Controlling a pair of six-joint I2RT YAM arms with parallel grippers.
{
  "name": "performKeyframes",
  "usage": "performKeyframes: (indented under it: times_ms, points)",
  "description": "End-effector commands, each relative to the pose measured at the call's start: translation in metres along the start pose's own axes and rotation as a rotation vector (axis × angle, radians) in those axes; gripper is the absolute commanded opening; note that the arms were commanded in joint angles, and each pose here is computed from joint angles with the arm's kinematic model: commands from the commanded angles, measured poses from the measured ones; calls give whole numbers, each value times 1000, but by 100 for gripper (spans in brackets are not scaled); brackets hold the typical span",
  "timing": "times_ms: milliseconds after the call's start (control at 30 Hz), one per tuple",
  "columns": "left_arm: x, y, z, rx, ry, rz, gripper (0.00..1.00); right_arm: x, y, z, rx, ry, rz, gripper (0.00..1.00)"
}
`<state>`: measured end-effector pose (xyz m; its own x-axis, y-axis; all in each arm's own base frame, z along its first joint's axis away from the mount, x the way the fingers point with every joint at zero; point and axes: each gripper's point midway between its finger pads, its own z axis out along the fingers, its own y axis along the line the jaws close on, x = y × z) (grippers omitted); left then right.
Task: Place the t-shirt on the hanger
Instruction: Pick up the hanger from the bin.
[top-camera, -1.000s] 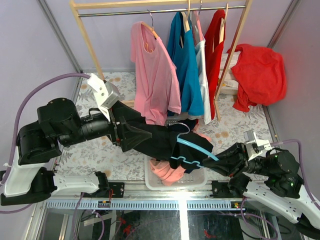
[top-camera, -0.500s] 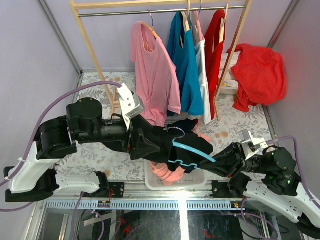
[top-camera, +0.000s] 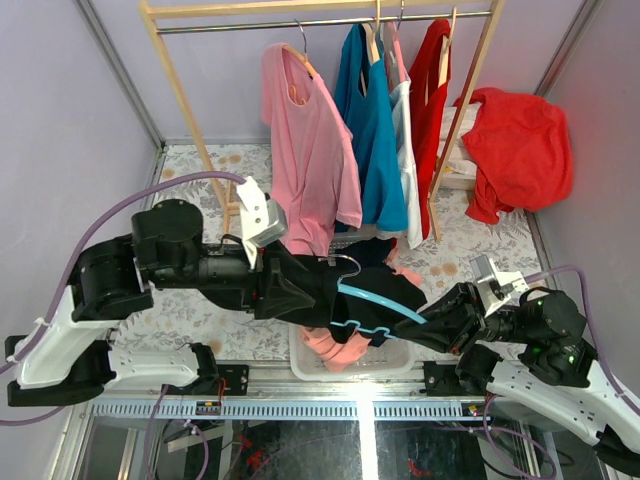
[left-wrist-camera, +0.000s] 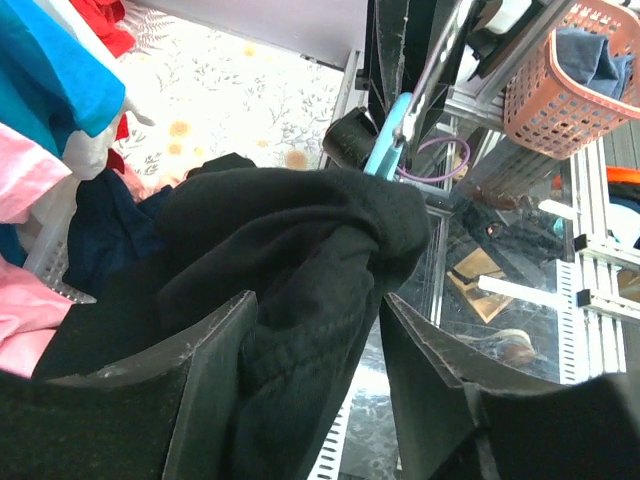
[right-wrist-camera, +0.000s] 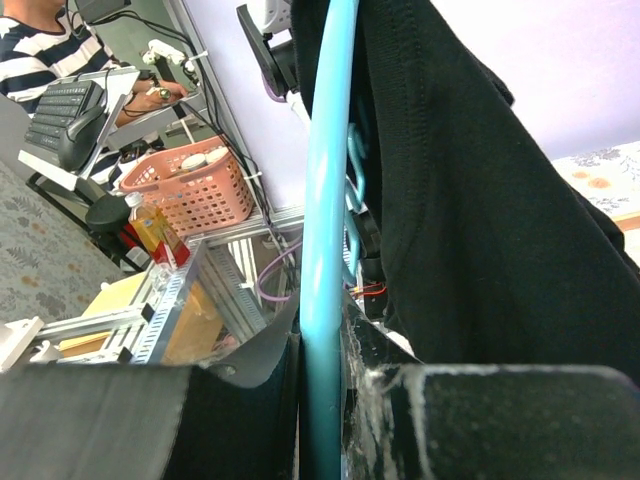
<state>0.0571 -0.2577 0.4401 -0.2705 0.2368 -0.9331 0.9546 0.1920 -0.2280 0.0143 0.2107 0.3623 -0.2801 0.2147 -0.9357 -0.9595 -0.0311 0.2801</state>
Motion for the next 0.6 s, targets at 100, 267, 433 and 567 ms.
performKeyframes:
  times_ms: [100, 267, 433, 567]
  points:
    - [4, -9, 18, 82, 26, 12, 41, -44, 24, 5, -107, -147, -89, 0]
    - [4, -10, 24, 97, 33, 6, 18, -44, 21, 11, -116, -147, -85, 0]
    - [1, -10, 28, 103, 24, -1, 14, -42, 17, 17, -118, -142, -77, 0]
    - [2, -10, 28, 103, 26, 2, 31, -40, 15, 20, -120, -132, -74, 0]
